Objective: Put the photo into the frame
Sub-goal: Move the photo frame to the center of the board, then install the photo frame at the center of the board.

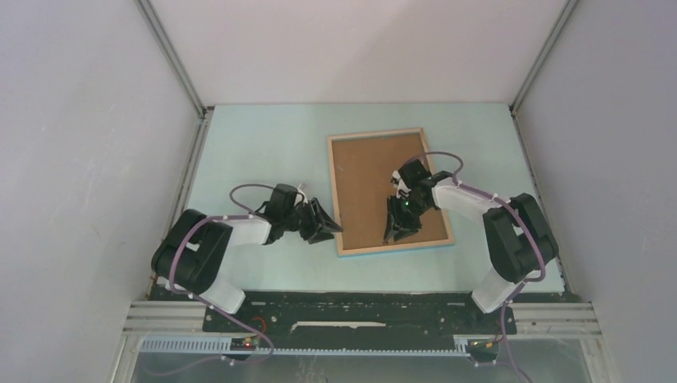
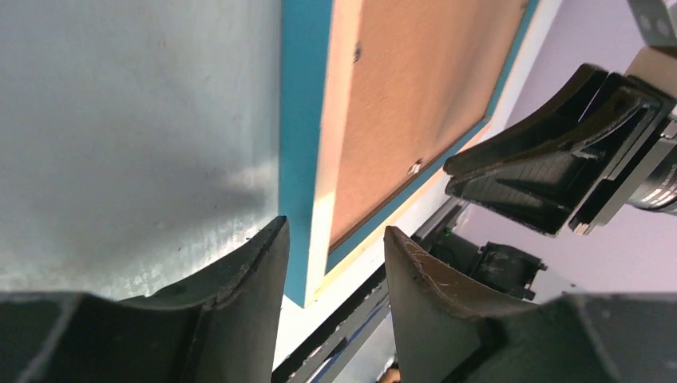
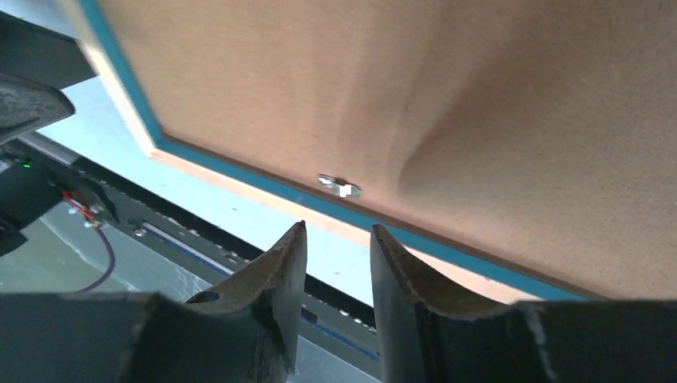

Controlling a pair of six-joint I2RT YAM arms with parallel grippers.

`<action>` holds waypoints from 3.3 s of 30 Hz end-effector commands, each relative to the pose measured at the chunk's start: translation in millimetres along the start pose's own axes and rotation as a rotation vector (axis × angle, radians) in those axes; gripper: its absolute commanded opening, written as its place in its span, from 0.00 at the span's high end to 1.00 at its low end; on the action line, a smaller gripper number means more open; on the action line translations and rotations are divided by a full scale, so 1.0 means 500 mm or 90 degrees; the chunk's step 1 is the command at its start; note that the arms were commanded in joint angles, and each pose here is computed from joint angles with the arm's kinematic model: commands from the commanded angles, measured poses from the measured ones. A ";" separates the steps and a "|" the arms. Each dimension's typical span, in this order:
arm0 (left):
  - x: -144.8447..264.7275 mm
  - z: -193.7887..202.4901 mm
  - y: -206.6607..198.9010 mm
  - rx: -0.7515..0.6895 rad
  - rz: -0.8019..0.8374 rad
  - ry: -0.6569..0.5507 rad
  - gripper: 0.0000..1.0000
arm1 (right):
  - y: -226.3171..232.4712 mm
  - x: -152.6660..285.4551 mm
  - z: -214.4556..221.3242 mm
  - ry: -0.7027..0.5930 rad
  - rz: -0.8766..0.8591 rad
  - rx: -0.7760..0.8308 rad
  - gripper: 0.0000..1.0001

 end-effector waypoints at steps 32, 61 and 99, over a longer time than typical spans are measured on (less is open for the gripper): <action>-0.066 -0.255 -0.114 -0.050 -0.010 -0.103 0.56 | 0.052 -0.095 -0.557 -0.269 -0.152 0.016 0.61; -0.071 -0.248 -0.107 -0.050 0.002 -0.091 0.64 | 0.057 -0.157 -0.549 -0.245 -0.205 -0.025 0.83; -0.069 -0.244 -0.116 -0.046 0.022 -0.083 0.70 | 0.046 -0.166 -0.529 -0.246 -0.215 -0.078 0.88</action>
Point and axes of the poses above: each gripper's point midway between its finger pads, its own x axis back along the fingers, its own y axis along the line the jaws close on, z = x × y, the point moved 6 cm from there along x, back along the fingers, and after that the axes turned 14 degrees about x, right-handed, at the moved point
